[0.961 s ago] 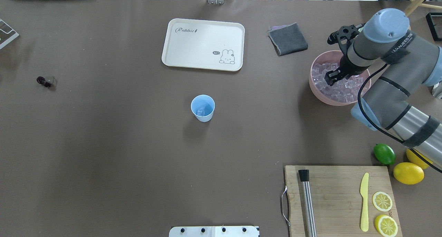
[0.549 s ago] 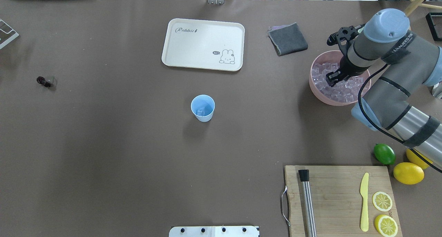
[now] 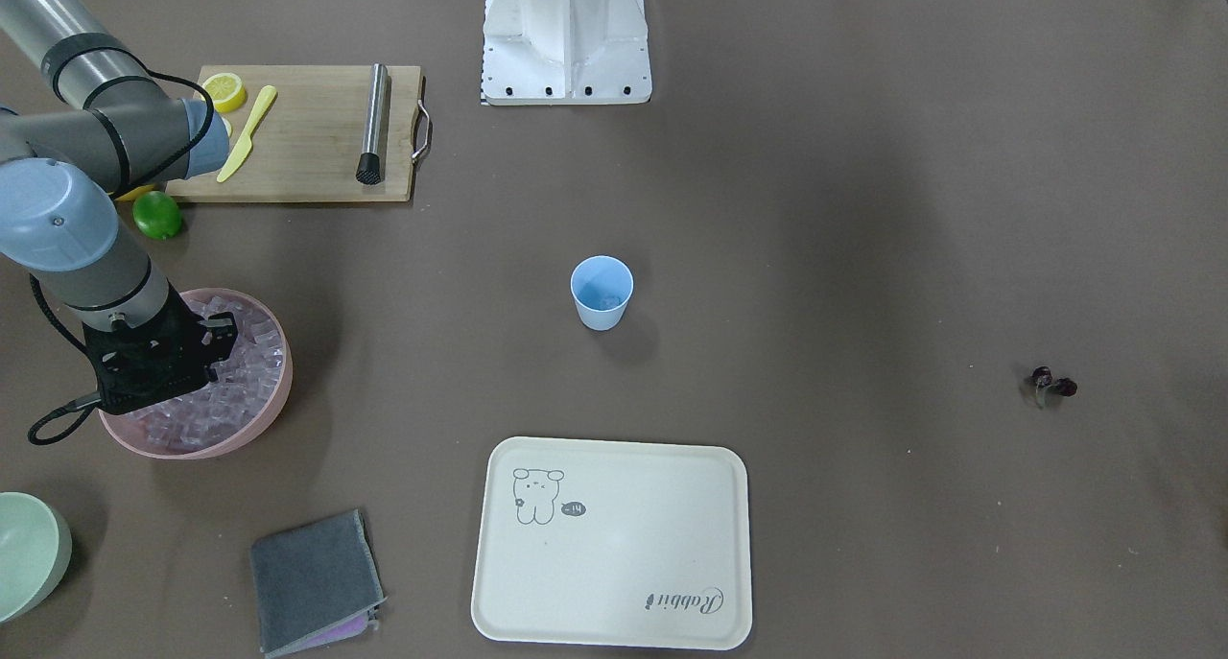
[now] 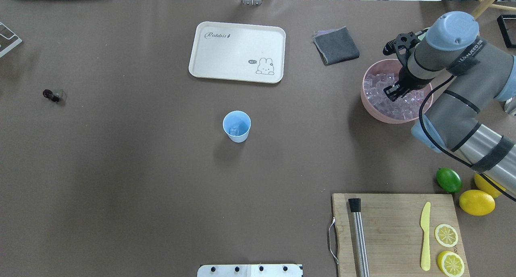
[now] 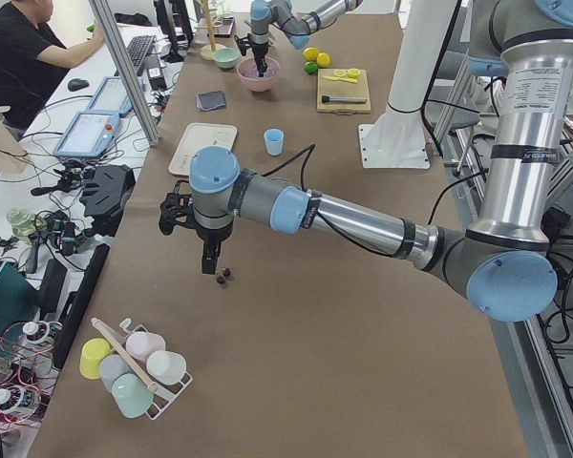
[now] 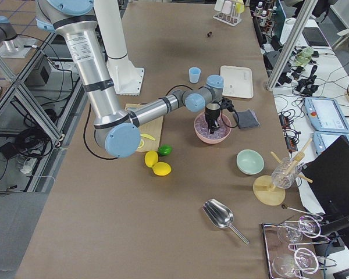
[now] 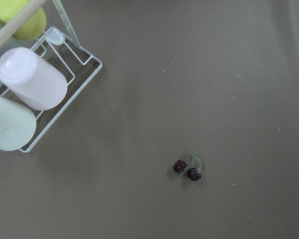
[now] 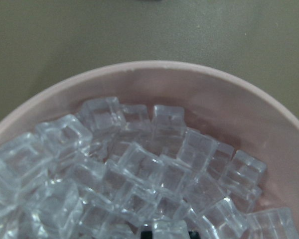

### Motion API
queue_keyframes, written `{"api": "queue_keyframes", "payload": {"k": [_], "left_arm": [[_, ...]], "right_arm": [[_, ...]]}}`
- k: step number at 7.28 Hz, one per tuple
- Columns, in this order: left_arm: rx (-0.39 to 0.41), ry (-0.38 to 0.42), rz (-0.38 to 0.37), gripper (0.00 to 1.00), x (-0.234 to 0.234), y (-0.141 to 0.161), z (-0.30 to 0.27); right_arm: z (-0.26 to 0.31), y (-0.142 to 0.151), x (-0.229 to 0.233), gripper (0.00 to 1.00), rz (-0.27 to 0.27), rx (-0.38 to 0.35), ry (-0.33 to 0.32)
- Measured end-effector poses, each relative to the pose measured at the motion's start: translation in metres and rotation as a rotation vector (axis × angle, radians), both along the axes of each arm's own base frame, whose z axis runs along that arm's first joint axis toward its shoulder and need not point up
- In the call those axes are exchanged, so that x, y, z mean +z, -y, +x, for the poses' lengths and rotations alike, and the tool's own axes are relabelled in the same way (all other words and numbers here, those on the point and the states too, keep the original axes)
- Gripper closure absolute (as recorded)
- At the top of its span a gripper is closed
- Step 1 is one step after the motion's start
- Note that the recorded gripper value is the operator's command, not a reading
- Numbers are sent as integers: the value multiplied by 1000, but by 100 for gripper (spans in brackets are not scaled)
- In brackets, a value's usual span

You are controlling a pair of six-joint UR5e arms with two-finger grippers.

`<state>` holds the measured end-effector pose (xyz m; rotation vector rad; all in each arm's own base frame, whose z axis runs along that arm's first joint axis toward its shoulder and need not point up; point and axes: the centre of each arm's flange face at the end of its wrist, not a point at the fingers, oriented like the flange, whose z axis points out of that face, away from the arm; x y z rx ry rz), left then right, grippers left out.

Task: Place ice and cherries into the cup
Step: 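Carry the ice cube to the light-blue cup and release it inside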

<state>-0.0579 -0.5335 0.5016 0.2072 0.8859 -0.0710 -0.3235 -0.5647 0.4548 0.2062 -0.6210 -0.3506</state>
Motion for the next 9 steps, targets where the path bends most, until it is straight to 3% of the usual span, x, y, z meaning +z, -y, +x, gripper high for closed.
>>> {"api": "queue_keyframes", "payload": {"k": [2,4,6,9], "left_arm": [[0,0,-3,2,2,0,0],[0,1,-5,2,2,1,0],[1,1,-7,2,3,1,1],[1,2,-6,2,3,3,1]], "right_arm": [[2,2,-2,80,-3,1,4],[8,10,-33,80,-24,10,37],[0,4,-123,80,-102,89,59],[-123,-55,-272,80,-224,274,126]]}}
